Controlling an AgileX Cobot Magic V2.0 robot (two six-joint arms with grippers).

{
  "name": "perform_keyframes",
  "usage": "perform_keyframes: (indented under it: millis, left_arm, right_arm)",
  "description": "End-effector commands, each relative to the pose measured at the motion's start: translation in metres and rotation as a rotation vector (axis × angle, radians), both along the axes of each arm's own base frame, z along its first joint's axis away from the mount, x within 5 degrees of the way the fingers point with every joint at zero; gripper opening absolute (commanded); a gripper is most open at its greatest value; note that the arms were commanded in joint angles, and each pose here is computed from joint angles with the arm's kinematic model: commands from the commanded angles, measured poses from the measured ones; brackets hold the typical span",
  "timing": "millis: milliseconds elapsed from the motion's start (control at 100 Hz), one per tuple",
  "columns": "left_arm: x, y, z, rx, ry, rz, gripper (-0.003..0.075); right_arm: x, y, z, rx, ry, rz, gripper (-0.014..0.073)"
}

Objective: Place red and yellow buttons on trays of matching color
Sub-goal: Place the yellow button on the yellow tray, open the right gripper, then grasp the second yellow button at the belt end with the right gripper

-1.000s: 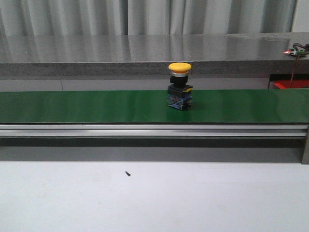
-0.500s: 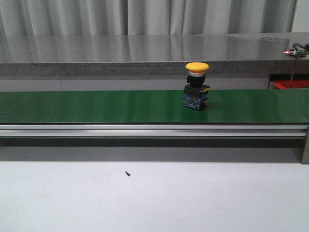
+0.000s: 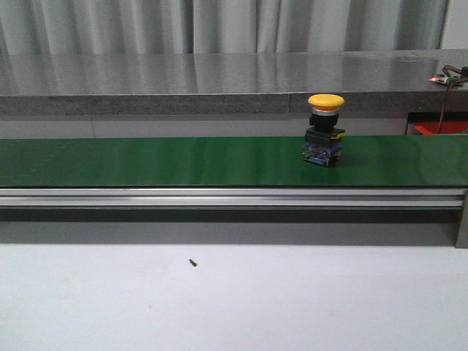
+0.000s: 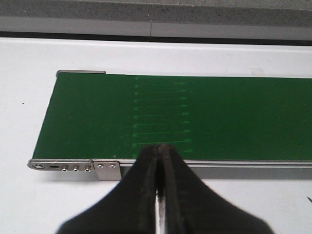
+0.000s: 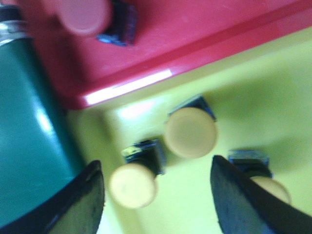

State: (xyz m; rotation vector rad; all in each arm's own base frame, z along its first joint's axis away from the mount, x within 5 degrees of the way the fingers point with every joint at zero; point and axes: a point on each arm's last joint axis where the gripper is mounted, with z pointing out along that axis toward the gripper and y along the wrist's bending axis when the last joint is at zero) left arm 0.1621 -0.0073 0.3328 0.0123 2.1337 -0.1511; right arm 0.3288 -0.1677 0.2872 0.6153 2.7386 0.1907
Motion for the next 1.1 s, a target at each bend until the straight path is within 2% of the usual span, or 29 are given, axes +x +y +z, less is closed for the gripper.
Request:
perform_keyframes:
  millis: [0,180,350,660,1090]
  left_arm:
    - [0.003,0.000,0.015,-0.012,-0.097,0.012,-0.0020]
    - [0.003,0.000,0.015,-0.012,-0.097,0.012,-0.0020]
    - [0.003,0.000,0.015,-0.012,-0.097,0.012,-0.0020]
    - [0.003,0.000,0.015,-0.012,-0.097,0.012,-0.0020]
    - [0.003,0.000,0.015,-0.012,-0.097,0.012,-0.0020]
  right_arm:
    - [-0.006,0.020,0.038,-0.004,-0.113,0.029,0.0476]
    - [-0.006,0.060,0.060,-0.022,-0.159,0.143,0.0473]
    - [-0.005,0.103,0.075,-0.034,-0.204,0.270,0.0430]
    - [0.001,0.172,0.077,-0.019,-0.231,0.475,0.0425]
    - [0.006,0.221,0.075,-0.014,-0.287,0.603,0.0425]
